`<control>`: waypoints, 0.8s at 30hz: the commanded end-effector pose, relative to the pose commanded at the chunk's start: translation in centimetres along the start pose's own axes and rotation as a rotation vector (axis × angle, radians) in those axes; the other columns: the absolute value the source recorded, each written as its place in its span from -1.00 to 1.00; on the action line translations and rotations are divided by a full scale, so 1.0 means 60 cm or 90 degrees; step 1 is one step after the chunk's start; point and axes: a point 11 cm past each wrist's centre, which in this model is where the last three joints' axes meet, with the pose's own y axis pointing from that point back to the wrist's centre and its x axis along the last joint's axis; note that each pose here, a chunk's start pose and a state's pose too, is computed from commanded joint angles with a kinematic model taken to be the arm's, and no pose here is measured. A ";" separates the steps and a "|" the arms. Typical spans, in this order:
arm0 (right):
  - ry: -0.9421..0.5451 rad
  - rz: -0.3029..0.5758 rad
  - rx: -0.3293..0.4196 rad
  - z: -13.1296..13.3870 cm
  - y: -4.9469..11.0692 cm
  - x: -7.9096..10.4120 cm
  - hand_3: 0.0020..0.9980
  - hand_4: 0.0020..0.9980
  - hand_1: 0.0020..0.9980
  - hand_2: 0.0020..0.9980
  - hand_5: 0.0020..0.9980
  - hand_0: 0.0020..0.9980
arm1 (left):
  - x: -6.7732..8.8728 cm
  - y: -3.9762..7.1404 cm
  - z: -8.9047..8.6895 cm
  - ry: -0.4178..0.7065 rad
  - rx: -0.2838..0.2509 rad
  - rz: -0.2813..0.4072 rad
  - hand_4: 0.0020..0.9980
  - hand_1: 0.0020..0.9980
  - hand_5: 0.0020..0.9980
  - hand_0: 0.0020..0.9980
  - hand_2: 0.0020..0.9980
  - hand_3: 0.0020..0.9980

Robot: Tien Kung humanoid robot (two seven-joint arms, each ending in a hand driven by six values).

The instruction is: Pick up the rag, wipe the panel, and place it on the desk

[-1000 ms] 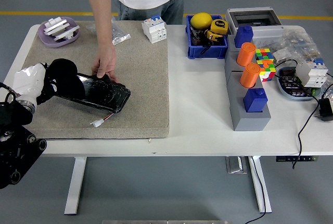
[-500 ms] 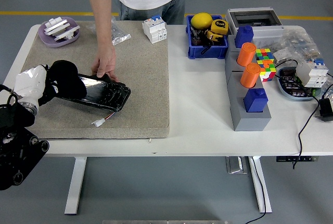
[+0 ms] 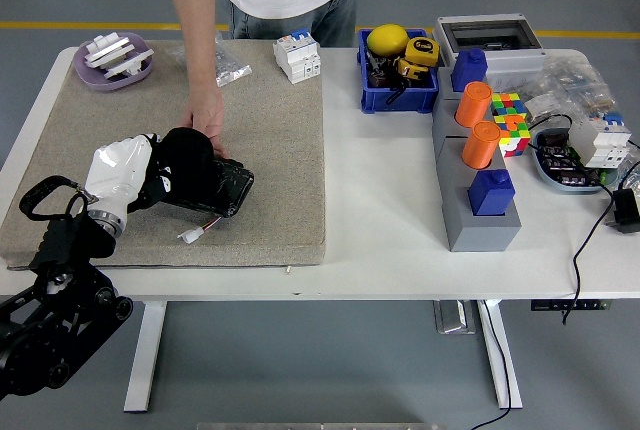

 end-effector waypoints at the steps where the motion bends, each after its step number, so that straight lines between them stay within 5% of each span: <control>1: 0.000 0.000 0.001 -0.001 0.000 0.000 0.18 1.00 0.35 0.39 0.06 0.58 | -0.001 0.003 0.008 0.001 -0.009 -0.002 -1.00 -0.07 -1.00 -0.40 0.15 -0.01; 18: -0.001 0.000 0.003 -0.003 0.001 0.001 0.18 1.00 0.34 0.39 0.06 0.58 | -0.026 0.037 0.080 0.002 -0.086 -0.037 -1.00 -0.07 -1.00 -0.39 0.15 -0.01; 24: 0.000 0.000 0.003 -0.002 0.000 0.000 0.18 1.00 0.35 0.39 0.06 0.58 | -0.029 0.035 0.077 0.001 -0.079 -0.039 -1.00 -0.07 -1.00 -0.39 0.15 -0.01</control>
